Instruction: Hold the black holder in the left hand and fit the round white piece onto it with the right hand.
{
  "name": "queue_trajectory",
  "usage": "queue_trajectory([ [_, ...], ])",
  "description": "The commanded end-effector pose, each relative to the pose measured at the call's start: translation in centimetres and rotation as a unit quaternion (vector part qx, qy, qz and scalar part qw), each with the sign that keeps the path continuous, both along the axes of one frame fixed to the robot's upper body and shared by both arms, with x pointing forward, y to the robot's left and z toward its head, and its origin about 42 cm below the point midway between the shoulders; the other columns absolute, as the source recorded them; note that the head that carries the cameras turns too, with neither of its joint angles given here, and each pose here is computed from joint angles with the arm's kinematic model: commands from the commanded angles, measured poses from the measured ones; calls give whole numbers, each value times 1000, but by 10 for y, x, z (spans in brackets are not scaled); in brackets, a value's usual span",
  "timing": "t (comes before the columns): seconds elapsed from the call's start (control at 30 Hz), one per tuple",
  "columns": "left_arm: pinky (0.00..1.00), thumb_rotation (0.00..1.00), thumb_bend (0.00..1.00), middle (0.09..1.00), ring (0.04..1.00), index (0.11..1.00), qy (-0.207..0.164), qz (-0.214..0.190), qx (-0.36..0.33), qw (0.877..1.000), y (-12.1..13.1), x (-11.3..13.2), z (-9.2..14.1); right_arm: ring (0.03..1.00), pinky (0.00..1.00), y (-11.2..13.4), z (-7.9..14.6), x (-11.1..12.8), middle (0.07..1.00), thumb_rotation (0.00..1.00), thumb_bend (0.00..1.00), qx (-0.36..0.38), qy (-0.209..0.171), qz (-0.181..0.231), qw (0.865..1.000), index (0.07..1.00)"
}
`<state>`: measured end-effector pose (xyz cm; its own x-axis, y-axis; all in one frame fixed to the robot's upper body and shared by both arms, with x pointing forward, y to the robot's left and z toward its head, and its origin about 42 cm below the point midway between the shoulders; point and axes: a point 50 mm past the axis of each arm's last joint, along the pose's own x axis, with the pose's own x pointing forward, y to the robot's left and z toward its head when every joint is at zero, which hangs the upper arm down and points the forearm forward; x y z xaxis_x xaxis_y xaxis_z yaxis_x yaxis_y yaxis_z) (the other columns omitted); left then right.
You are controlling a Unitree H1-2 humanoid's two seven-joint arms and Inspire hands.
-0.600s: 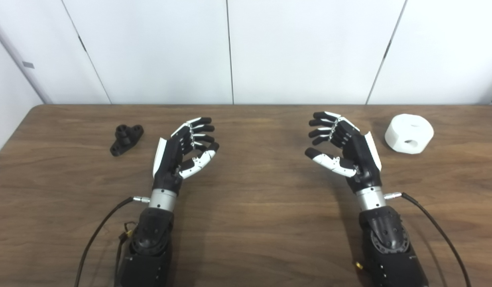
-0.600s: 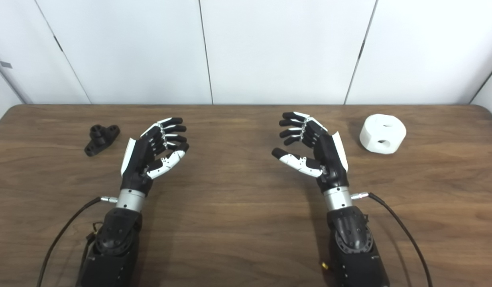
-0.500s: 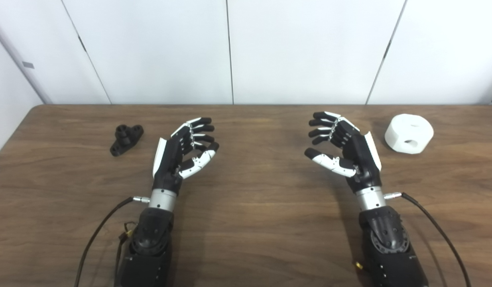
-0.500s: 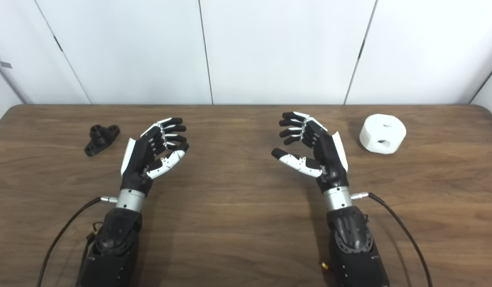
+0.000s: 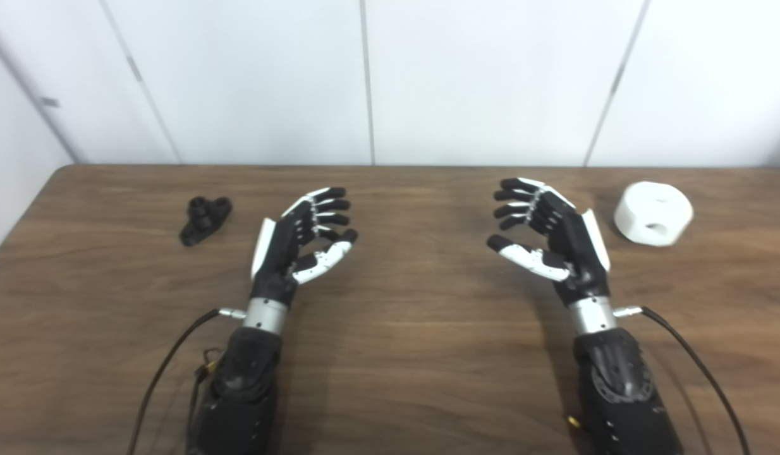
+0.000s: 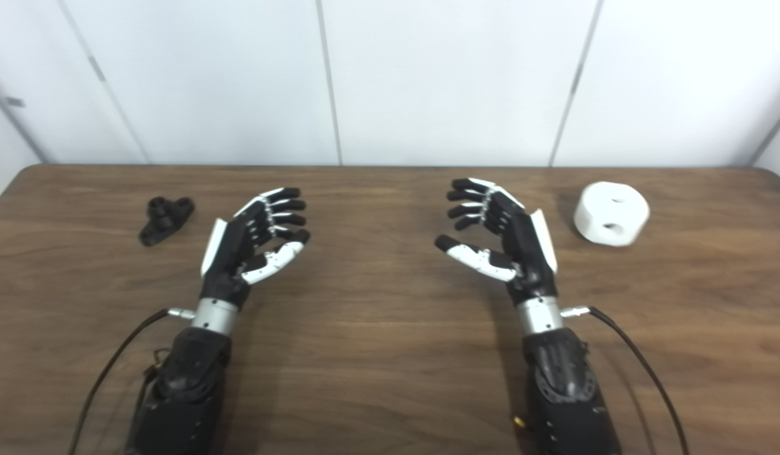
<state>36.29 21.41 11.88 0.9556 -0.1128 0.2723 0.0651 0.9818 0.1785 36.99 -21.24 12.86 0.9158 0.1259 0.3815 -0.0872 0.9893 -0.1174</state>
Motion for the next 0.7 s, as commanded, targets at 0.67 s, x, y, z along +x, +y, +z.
queue_trajectory([
  [0.67,561,18,519,719,663,727,24,-9,-3,1000,-40,-2,-31,561,469,-46,-54,-22,656,297,645,18,84,-32,996,687],
])
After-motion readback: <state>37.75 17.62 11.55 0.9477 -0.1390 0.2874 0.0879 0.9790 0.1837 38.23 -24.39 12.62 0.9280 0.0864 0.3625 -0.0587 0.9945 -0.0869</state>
